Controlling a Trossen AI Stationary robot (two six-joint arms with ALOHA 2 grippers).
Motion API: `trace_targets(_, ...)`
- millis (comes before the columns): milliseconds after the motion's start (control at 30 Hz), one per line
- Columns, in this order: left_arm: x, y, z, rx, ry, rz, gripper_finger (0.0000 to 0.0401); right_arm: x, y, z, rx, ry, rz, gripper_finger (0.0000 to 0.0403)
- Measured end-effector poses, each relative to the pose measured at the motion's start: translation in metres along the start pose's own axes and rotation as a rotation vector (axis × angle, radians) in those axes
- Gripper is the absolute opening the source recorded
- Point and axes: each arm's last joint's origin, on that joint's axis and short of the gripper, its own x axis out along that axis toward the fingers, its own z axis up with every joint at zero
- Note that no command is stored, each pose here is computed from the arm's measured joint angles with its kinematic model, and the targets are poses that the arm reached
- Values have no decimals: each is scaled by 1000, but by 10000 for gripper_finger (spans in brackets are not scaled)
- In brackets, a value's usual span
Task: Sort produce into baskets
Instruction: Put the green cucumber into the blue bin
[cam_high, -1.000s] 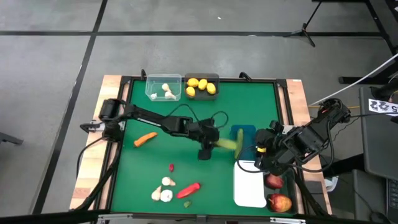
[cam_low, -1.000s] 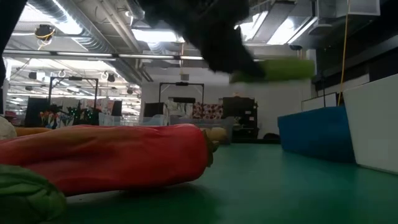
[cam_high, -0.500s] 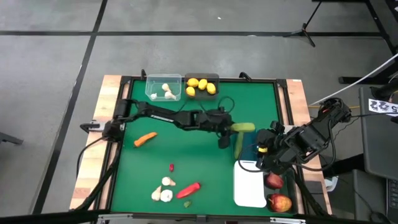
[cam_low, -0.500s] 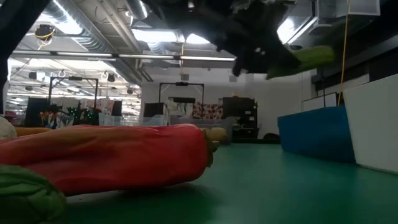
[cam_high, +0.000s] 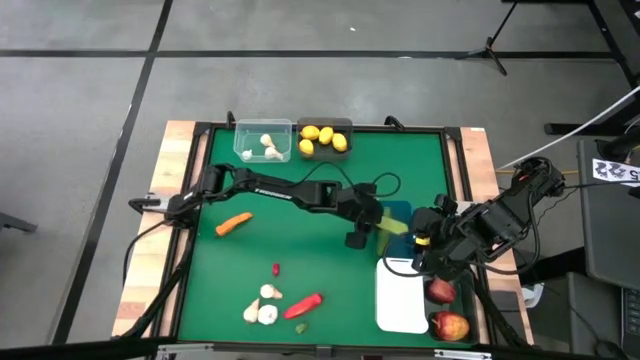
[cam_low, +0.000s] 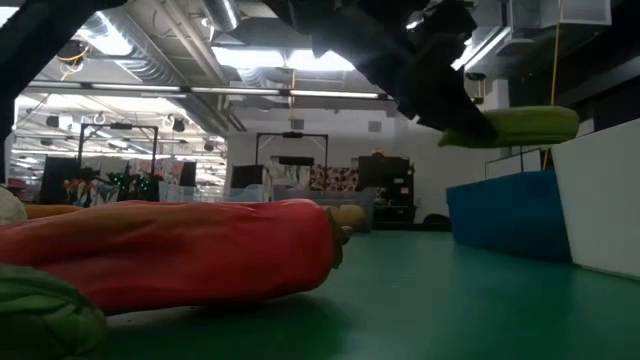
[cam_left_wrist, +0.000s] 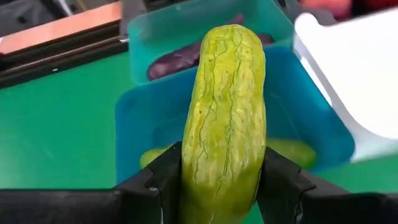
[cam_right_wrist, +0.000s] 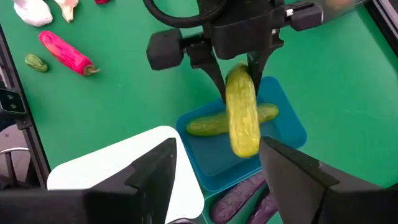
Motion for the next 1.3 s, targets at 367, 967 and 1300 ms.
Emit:
trace_targets(367,-7,8,10,219,-11,-43,155,0,0,0,-5,-1,0,230)
trace_targets(967,41,17,31,209,-32,-75,155,0,0,0,-6,-15,-9,230)
trace_targets(1300,30,19,30,351,92,-87,170,0,0,1,-34,-18,-12,230)
